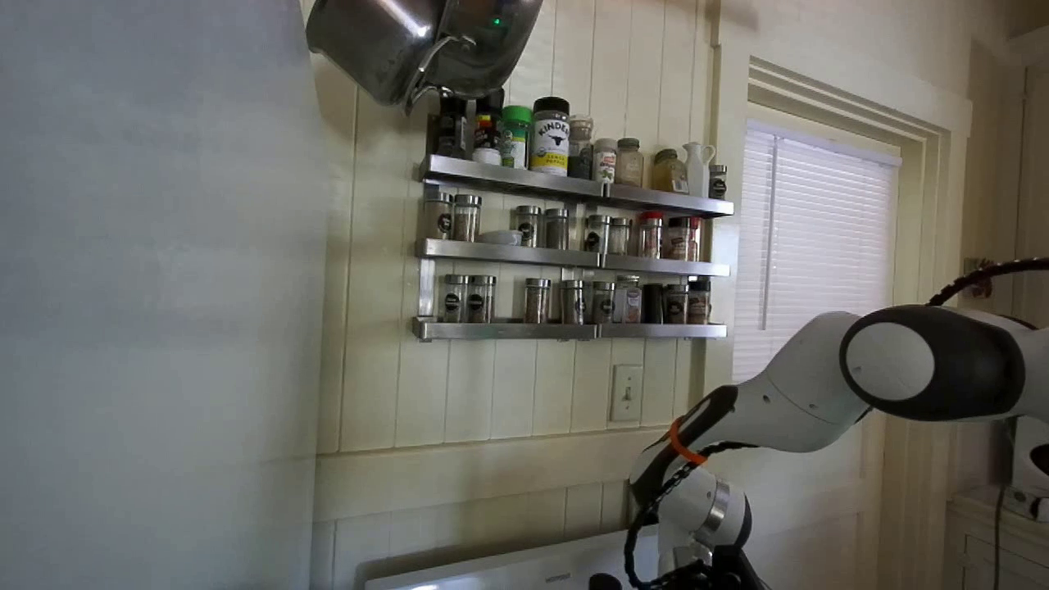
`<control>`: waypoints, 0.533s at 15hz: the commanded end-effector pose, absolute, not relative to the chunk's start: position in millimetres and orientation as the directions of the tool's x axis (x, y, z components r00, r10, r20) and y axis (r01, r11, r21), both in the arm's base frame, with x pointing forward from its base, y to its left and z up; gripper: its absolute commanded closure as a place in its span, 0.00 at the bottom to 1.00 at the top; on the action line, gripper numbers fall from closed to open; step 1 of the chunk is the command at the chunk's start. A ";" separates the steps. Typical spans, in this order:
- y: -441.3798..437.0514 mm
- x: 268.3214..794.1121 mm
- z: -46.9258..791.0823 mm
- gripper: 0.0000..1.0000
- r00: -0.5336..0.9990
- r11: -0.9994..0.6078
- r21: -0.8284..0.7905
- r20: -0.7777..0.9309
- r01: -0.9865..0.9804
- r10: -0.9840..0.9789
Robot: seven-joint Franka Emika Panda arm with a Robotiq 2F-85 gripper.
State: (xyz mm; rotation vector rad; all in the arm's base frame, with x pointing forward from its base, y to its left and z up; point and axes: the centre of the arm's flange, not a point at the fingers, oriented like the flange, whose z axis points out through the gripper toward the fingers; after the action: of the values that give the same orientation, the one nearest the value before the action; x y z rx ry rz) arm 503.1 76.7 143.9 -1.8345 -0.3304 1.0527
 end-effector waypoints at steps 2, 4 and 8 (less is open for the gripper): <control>53.0 485.3 183.3 0.00 0.658 -0.623 -0.759 -0.570 -0.191 0.493; 37.6 478.1 203.8 0.00 0.686 -0.668 -0.720 -0.582 -0.186 0.436; 8.3 461.2 259.4 0.00 0.723 -0.771 -0.610 -0.615 -0.185 0.313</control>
State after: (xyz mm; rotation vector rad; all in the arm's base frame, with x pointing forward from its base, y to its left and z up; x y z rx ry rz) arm 490.8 22.1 210.7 -2.1154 -0.1725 0.9910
